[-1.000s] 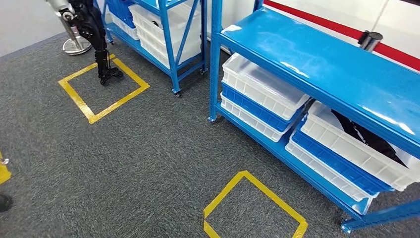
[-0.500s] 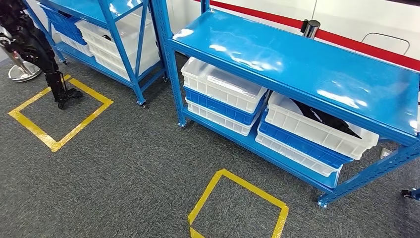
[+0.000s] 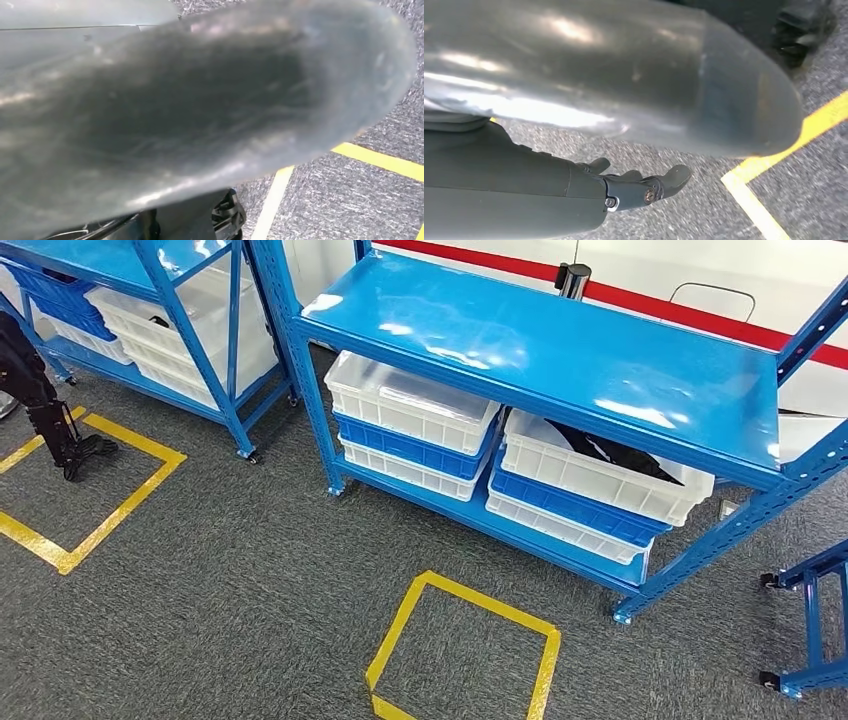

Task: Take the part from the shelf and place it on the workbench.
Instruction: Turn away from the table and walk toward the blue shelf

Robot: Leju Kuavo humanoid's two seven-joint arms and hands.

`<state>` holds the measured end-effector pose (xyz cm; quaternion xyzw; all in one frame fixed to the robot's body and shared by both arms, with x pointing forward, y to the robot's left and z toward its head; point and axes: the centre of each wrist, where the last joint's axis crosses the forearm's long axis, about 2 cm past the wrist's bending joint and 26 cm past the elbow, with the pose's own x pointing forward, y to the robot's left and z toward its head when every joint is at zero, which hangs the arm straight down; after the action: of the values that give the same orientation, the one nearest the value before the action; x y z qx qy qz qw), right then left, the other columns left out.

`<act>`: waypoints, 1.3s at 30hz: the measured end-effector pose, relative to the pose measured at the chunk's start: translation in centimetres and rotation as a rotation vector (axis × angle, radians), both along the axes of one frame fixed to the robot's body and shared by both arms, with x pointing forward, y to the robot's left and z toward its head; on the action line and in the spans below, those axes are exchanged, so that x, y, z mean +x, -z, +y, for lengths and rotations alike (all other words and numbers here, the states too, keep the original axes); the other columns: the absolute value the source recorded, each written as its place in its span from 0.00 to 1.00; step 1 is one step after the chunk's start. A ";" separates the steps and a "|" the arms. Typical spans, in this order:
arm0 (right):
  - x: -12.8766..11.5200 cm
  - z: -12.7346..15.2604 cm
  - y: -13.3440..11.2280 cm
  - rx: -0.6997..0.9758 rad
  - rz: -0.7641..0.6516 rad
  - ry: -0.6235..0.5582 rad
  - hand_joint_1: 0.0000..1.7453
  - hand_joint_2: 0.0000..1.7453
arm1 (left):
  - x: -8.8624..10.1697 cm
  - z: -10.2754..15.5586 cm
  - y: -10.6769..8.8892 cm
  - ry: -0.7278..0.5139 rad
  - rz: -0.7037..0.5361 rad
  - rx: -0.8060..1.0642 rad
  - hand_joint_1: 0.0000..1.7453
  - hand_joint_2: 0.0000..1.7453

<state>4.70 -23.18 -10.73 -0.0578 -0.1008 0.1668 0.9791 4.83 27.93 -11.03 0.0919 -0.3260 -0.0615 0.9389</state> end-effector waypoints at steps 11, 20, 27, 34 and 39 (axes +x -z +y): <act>0.1 0.0 0.0 -0.001 -0.008 -0.008 0.00 0.00 | -0.3 0.1 0.0 -0.003 0.011 0.001 0.00 0.00; 0.1 -0.2 0.0 -0.008 -0.016 -0.017 0.00 0.00 | -0.2 0.2 0.0 -0.018 0.041 0.004 0.00 0.00; 0.1 -0.2 0.0 -0.009 -0.018 -0.018 0.00 0.00 | -0.2 0.4 0.0 -0.013 0.059 0.020 0.00 0.00; 0.1 -0.1 0.0 -0.010 -0.018 -0.018 0.00 0.00 | -0.2 0.4 0.0 -0.010 0.060 0.029 0.00 0.00; 0.1 -0.1 0.0 -0.017 -0.021 -0.021 0.00 0.00 | -0.2 0.4 0.0 -0.009 0.060 0.031 0.00 0.00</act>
<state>4.80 -23.28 -10.72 -0.0668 -0.1102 0.1773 0.9757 4.65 28.35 -11.05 0.1059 -0.2962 -0.0649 0.9470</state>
